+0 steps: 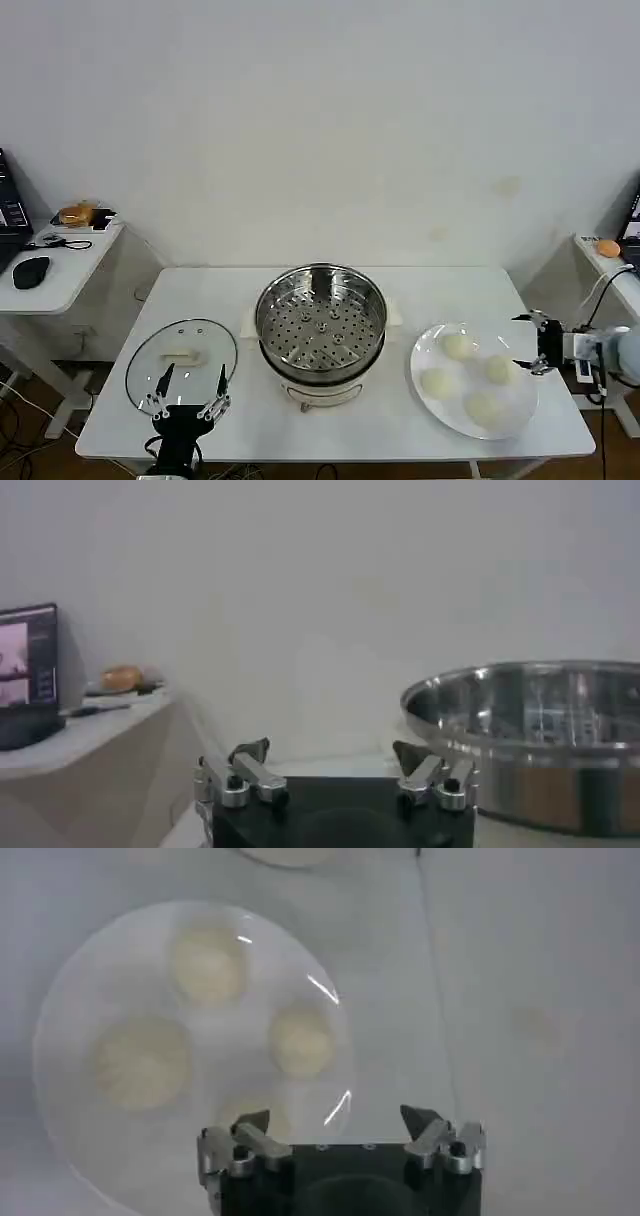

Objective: Take steamed baozi put them in steamer then cover it.

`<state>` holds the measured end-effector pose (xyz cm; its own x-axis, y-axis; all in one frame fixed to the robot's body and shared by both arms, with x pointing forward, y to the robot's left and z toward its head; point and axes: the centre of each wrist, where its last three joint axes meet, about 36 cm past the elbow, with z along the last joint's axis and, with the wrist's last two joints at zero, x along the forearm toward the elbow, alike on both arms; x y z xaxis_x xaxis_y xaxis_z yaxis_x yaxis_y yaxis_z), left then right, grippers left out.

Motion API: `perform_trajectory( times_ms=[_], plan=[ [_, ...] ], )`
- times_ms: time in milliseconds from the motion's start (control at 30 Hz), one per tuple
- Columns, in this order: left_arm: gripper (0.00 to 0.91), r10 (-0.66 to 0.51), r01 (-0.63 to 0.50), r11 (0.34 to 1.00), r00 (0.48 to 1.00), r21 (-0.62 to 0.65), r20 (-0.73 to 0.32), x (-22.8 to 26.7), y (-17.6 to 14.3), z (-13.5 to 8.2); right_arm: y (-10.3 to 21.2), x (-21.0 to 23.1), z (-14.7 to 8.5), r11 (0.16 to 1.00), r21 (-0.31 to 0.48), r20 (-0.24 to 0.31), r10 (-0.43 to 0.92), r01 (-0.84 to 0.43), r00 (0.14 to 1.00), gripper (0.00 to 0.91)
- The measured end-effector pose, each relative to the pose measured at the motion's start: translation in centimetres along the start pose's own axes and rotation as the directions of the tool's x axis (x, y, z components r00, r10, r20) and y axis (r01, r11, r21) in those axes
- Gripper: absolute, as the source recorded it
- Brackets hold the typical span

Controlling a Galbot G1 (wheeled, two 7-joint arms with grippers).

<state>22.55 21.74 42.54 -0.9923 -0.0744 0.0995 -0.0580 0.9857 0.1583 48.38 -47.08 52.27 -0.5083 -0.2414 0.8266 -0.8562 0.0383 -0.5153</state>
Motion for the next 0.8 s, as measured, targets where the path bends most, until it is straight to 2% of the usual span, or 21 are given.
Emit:
perform_trajectory(
  times_ms=[267, 800],
  plan=[
    [0.907, -0.014, 0.014, 1.000, 1.000, -0.004, 0.002, -0.5, 0.2, -0.1, -2.3, -3.8, -1.4, 0.994, 0.018, 0.012, -0.105, 0.104, 0.994, 0.907],
    [0.907, -0.035, 0.035, 0.999, 0.999, -0.004, 0.006, -1.4, 0.7, 0.1, -6.2, -10.6, -4.2, 0.973, 0.060, -0.027, -0.223, 0.225, 0.974, 0.907]
  ],
)
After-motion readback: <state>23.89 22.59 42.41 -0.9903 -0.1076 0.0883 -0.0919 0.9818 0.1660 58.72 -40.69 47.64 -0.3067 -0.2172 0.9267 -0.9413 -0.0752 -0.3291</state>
